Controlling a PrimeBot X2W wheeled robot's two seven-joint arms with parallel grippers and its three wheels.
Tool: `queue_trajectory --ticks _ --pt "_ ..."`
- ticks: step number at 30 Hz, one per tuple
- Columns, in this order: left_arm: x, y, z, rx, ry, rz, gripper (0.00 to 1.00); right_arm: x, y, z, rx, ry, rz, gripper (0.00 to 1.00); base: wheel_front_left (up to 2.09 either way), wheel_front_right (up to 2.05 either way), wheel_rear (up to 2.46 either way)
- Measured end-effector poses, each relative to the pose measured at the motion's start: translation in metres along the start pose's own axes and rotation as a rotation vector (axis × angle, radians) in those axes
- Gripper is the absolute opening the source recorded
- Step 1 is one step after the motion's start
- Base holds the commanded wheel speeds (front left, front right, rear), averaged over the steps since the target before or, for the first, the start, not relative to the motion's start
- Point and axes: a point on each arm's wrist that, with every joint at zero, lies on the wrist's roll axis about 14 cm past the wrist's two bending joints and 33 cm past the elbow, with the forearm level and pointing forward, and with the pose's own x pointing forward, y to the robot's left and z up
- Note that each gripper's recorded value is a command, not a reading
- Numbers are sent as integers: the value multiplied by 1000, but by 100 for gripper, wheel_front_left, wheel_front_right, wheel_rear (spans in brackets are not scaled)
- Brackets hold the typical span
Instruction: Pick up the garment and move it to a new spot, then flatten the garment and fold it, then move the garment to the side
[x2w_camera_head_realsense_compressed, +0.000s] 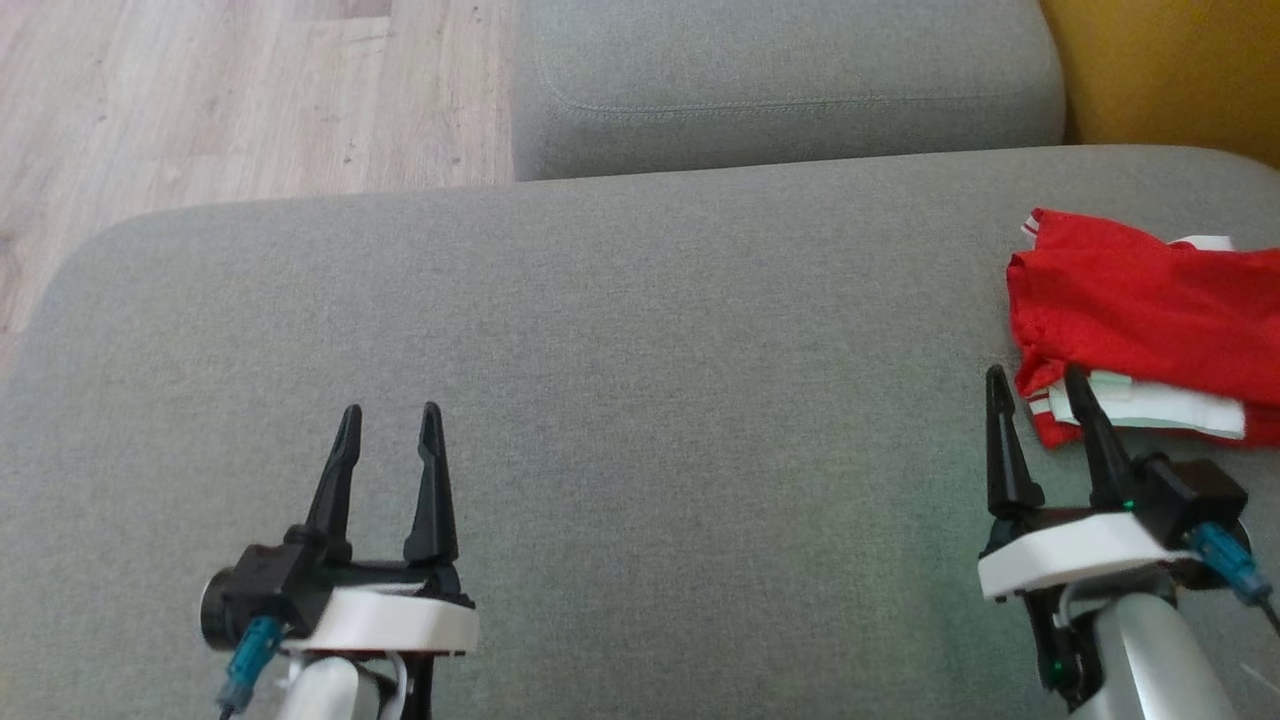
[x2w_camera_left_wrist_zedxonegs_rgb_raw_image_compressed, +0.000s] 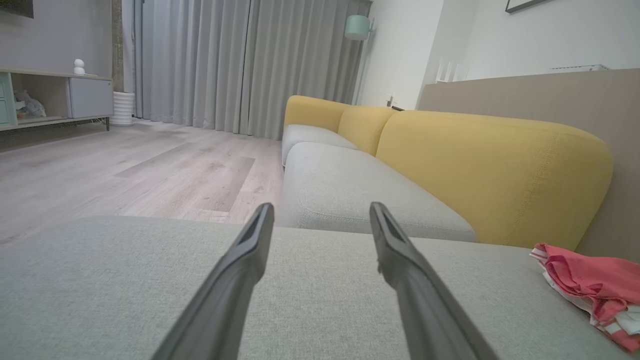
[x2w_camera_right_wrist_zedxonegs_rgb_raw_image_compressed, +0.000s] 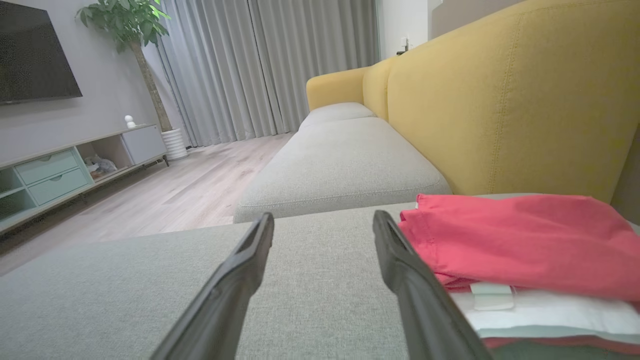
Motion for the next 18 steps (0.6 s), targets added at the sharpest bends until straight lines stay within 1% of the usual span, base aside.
queue_trajectory --ticks 9,18 --pt "-3 5 -9 -29 29 30 100 -6 3 -2 5 -5 6 100 0 0 0" --pt "-3 6 -9 -42 29 35 100 -7 5 2 37 -20 7 100 0 0 0"
